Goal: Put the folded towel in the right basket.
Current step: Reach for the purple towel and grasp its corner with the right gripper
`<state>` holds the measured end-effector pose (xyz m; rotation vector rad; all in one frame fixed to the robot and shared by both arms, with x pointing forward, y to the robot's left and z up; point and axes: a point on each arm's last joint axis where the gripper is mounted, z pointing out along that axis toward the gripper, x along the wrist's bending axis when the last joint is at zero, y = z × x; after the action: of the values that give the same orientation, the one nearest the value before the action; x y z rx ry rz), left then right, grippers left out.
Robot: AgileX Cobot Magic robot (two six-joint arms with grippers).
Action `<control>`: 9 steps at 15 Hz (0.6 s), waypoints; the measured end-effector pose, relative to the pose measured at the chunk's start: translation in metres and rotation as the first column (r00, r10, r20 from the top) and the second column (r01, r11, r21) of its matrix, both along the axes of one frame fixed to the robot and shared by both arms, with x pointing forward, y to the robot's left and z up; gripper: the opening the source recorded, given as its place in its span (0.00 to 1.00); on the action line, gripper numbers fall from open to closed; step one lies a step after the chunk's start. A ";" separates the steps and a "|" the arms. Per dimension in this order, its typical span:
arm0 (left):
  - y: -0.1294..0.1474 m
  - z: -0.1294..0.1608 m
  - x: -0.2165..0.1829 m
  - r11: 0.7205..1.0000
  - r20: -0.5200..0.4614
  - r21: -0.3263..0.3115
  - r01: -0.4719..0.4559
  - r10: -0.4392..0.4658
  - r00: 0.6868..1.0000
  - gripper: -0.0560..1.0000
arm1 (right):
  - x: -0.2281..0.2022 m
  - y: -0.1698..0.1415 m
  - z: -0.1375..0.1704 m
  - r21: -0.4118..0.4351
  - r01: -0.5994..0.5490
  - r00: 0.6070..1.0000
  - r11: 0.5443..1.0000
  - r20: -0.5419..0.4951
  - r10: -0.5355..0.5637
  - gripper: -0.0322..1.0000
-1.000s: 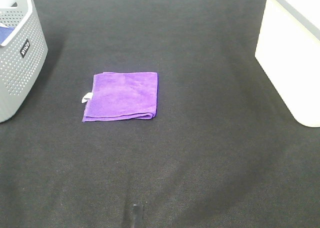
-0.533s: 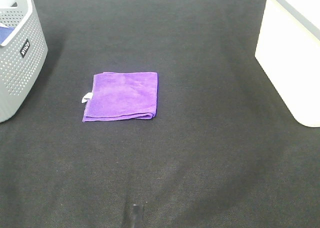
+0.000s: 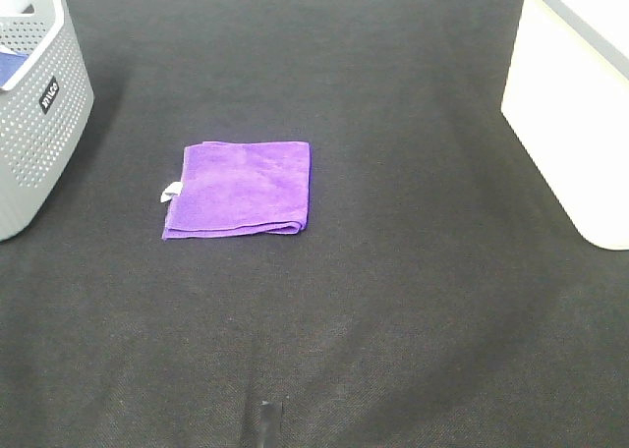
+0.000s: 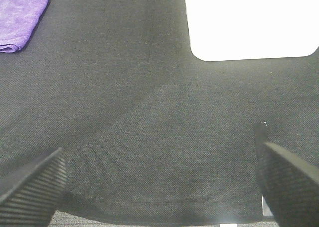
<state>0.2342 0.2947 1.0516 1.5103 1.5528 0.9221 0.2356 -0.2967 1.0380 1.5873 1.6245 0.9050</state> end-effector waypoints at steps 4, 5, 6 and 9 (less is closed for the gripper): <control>0.000 0.000 0.000 1.000 0.000 0.000 0.000 0.000 1.000 0.99 | 0.000 0.000 0.000 0.000 0.000 1.000 1.000 0.000 0.000 0.98; 0.000 0.000 0.000 1.000 0.000 0.000 0.000 0.000 1.000 0.99 | 0.000 0.000 0.000 0.000 0.000 1.000 1.000 0.000 0.000 0.98; 0.000 0.000 0.000 1.000 0.000 0.000 0.000 0.000 1.000 0.99 | 0.000 0.000 0.000 0.000 0.000 1.000 1.000 0.000 0.000 0.98; 0.000 0.000 0.000 1.000 0.000 0.000 0.000 0.000 1.000 0.99 | 0.000 0.000 0.000 -0.003 0.002 1.000 1.000 0.000 -0.002 0.98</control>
<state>0.2342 0.2947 1.0516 1.5103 1.5528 0.9221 0.2356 -0.2970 1.0380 1.5864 1.6232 0.9007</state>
